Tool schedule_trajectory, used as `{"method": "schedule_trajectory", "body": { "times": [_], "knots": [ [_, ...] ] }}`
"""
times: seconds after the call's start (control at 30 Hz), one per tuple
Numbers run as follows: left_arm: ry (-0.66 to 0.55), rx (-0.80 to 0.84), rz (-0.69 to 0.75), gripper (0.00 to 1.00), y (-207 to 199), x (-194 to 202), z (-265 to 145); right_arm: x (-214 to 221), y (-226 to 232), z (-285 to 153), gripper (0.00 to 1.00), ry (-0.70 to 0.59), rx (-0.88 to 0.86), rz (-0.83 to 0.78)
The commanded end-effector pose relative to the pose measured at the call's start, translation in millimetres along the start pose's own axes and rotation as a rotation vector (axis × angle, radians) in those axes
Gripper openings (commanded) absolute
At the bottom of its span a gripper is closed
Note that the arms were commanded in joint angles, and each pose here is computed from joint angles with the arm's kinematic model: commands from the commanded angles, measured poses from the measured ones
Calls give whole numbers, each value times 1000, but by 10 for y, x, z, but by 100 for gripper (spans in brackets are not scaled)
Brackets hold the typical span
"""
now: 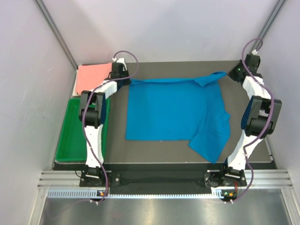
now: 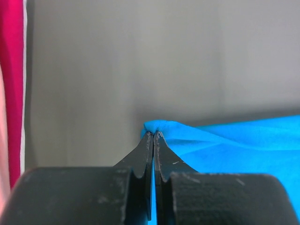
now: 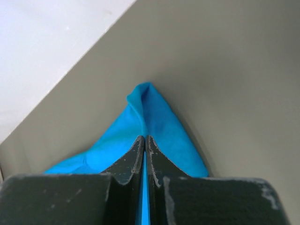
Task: Fold and stack the t-shirts
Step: Fold the tshirt
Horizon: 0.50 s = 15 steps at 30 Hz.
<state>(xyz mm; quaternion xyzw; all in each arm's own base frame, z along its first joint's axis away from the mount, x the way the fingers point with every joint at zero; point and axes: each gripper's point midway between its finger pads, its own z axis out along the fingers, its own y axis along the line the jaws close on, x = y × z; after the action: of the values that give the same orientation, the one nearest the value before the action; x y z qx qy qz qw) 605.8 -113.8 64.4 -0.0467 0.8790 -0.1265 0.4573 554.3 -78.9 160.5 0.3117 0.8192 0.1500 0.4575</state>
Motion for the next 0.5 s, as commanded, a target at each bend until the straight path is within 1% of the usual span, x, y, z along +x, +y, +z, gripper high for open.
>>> {"method": "schedule_trajectory", "body": {
  "times": [0.0,0.03,0.1,0.23,0.37,0.47],
  "knots": [
    [-116,13,21,0,-65,-449,-279,-210,180,-379,0,-46,-46,4],
    [-105,8,24,0,-45,-389,-294,-231,196,-441,0,-50,-47,4],
    [-114,-2,45,0,-26,-404,-376,-160,143,-510,0,-18,-28,2],
    [-106,-8,53,0,-6,-356,-439,-111,107,-612,0,6,-22,-4],
    [-108,-1,52,0,-33,-366,-514,-33,2,-703,0,31,-7,1],
    [-90,14,58,0,-88,-291,-541,24,-106,-762,0,46,17,-4]
  ]
}}
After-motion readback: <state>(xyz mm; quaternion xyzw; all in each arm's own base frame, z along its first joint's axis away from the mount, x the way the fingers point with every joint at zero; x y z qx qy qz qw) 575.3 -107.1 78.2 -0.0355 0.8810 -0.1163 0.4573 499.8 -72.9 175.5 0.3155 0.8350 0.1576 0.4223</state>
